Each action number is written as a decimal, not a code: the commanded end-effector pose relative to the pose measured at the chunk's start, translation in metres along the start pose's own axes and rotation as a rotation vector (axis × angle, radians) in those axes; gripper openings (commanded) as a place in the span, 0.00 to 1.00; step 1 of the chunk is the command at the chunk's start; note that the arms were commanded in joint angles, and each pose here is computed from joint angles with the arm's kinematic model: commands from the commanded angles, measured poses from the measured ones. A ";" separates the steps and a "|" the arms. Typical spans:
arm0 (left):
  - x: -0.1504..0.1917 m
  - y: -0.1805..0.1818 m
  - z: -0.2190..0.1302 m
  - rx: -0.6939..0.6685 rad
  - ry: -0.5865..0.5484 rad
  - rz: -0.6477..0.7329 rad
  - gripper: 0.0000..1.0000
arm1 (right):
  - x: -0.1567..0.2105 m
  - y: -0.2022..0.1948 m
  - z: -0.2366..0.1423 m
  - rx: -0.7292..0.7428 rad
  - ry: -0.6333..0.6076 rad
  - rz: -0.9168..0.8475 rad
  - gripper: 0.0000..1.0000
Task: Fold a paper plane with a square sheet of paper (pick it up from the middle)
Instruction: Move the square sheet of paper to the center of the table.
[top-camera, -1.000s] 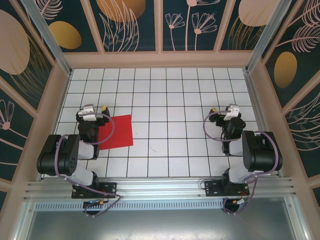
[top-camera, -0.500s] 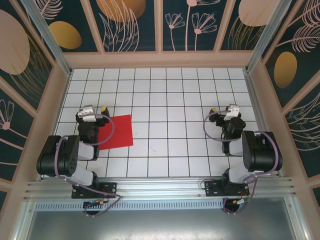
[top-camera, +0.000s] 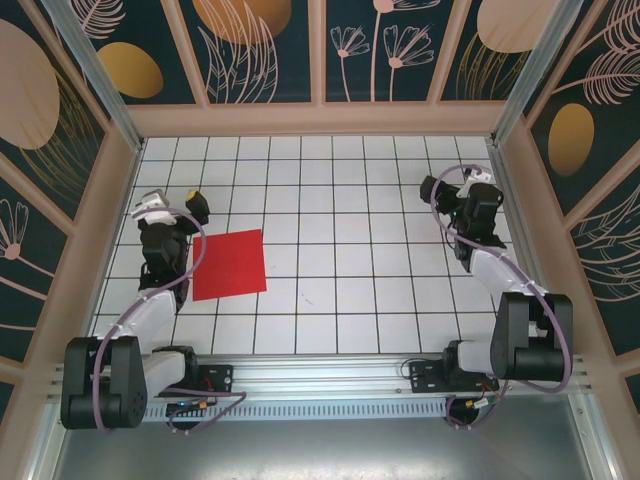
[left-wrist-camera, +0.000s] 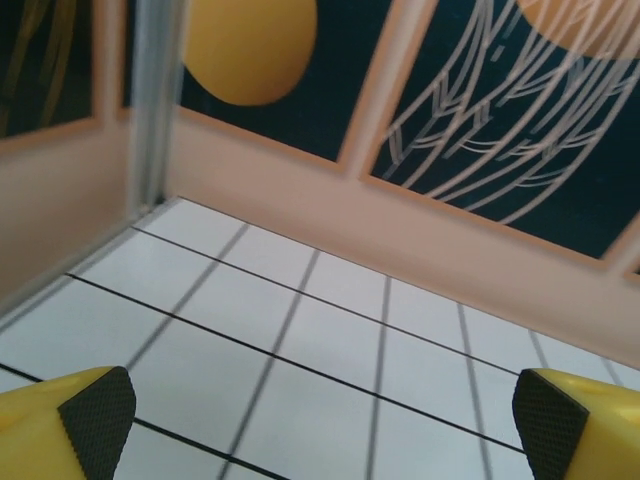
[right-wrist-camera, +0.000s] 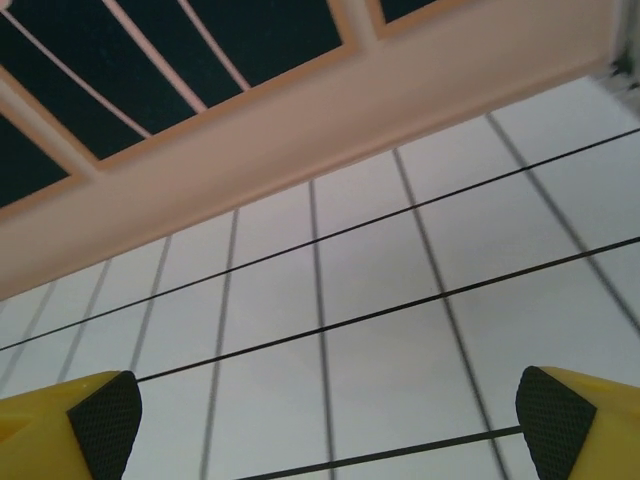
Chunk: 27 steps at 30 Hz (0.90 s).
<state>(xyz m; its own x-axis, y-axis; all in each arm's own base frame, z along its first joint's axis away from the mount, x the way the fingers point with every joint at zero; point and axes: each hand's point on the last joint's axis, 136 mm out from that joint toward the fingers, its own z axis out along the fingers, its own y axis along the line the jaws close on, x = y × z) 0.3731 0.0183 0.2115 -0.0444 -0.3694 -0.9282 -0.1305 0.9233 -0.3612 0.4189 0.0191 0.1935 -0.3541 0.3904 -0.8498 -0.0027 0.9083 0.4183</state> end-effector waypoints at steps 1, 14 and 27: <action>0.058 -0.029 -0.005 0.147 0.338 -0.214 0.98 | 0.075 0.030 -0.006 -0.168 0.356 0.262 0.99; 0.176 -0.036 -0.074 -0.002 0.947 -0.195 0.95 | 0.154 0.122 -0.009 -0.211 0.575 0.095 0.99; 0.199 -0.044 -0.080 -0.036 1.050 -0.062 0.92 | 0.179 0.162 -0.001 -0.230 0.640 0.029 0.99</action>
<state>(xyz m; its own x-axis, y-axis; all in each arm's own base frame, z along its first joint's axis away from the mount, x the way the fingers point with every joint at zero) 0.2830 -0.1066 0.0484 -0.8654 -0.3614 -0.3470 -0.1935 0.8799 -0.4339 0.3515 0.2311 0.1080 -0.8366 0.1832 -0.5162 -0.1721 0.8068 0.5652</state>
